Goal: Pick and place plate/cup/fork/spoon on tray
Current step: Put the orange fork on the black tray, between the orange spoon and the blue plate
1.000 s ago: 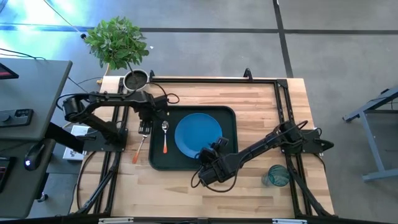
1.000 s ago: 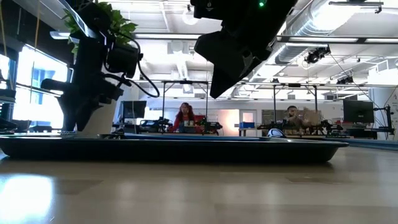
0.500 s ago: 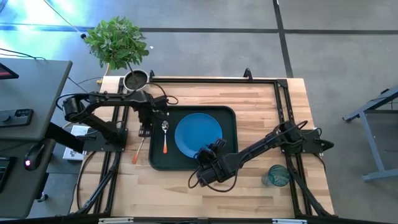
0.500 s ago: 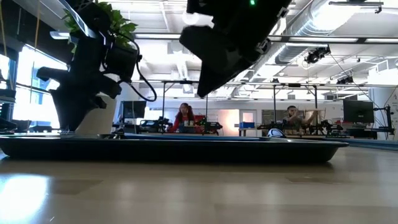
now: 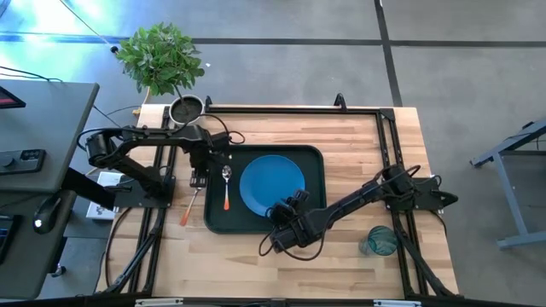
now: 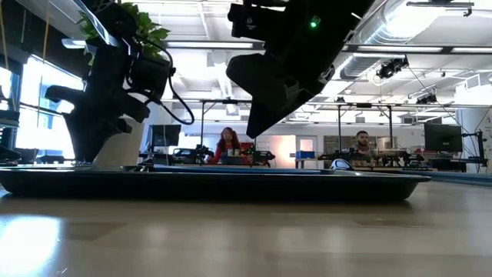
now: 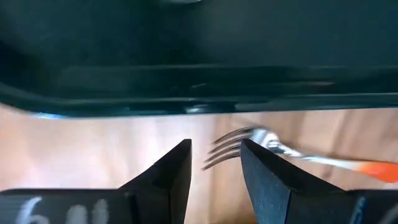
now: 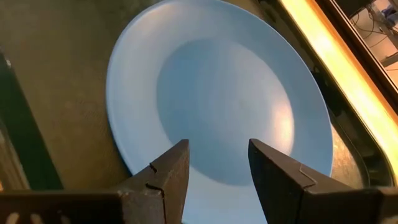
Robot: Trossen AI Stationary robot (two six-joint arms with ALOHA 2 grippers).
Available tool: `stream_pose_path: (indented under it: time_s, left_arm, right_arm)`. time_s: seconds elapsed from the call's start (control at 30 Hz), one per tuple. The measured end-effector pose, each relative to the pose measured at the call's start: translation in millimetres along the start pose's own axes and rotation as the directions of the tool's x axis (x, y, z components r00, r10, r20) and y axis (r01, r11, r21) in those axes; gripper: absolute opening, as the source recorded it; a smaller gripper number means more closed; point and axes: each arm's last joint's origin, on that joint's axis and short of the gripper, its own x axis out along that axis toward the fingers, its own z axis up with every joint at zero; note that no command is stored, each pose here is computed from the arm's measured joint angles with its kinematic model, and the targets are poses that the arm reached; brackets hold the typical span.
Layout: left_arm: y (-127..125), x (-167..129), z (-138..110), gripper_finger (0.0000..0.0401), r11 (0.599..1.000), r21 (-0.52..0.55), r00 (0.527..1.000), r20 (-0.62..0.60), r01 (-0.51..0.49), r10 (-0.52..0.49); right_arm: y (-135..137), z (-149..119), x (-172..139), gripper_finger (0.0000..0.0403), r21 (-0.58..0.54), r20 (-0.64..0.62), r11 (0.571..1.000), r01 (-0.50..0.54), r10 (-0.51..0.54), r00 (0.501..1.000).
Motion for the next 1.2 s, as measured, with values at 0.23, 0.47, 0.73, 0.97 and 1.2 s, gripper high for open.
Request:
stream_pose_path:
  time_s: [0.23,0.47,0.73,0.97,1.2]
  left_arm:
    - [0,0,0,0.0127,1.000,0.000,1.000,0.005,0.011,-0.011]
    - [-3,16,-10,0.0126,0.999,0.030,0.999,-0.038,0.031,-0.030]
    - [-5,23,-13,0.0106,0.999,0.041,0.998,-0.047,0.031,-0.029]
    - [-8,23,-13,0.0014,0.990,0.039,0.991,-0.011,0.136,-0.136]
    - [-11,18,-9,0.0010,0.982,0.068,0.984,0.012,0.176,-0.177]
  right_arm:
    - [0,0,0,0.0155,0.000,-0.004,1.000,-0.005,0.005,1.000]
    - [0,0,0,0.0155,-0.001,-0.005,1.000,-0.005,0.005,1.000]
    - [0,0,1,0.0155,-0.002,-0.007,1.000,-0.005,0.005,1.000]
    - [-1,0,1,0.0155,-0.007,-0.009,1.000,-0.005,0.005,1.000]
    - [-1,0,1,0.0155,-0.008,-0.012,1.000,-0.009,0.009,1.000]
